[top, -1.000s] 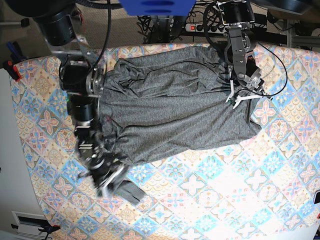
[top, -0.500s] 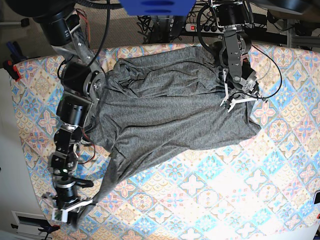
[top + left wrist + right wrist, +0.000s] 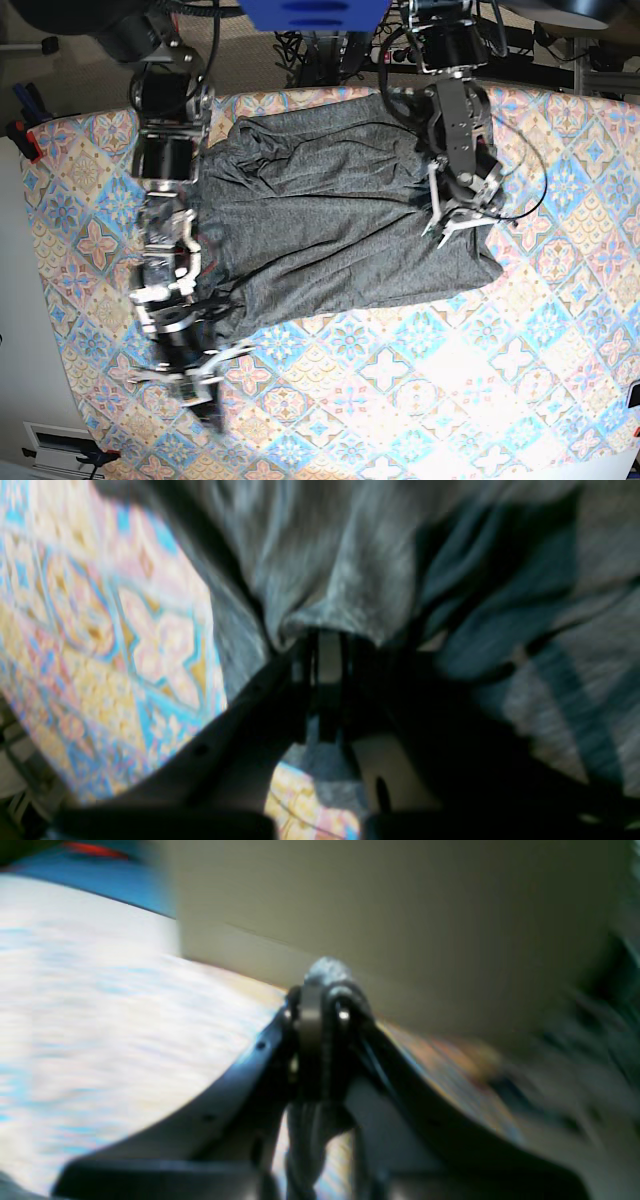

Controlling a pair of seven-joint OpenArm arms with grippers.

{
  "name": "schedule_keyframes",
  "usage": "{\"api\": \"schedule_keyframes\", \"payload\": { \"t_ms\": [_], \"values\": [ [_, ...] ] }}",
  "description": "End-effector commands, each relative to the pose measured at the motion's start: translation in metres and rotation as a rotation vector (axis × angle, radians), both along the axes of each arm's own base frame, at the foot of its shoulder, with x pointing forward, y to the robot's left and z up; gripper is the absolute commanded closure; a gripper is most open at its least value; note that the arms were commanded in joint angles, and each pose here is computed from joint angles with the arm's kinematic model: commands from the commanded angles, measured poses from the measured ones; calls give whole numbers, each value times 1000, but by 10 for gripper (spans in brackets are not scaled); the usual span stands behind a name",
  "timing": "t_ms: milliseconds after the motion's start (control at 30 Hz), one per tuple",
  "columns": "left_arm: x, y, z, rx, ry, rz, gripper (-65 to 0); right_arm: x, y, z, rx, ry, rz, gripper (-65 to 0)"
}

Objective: Layout the t-shirt on the table in an organized manner, then fold the t-shirt properly
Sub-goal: 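Release with the right gripper and reach it into the shirt's middle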

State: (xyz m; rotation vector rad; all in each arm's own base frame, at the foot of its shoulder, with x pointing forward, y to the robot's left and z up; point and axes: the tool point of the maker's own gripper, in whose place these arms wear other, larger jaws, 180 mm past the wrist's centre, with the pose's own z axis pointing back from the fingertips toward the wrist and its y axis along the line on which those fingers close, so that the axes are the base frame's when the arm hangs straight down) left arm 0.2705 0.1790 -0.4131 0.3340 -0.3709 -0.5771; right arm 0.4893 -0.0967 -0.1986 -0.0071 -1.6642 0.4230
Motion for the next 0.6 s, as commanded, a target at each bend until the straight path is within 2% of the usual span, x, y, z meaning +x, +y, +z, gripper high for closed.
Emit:
{"api": "schedule_keyframes", "payload": {
  "t_ms": [0,100,567],
  "values": [
    [8,1,8,4,-31,6,-33,-4,5,4,-10,-25,17,0],
    [9,-4,8,-7,-32,7,-33,-24,37,-22,-35,24,96,0],
    [9,-5,9,-10,-34,6,-33,-128,164,-85,-87,141,450,0]
  ]
}}
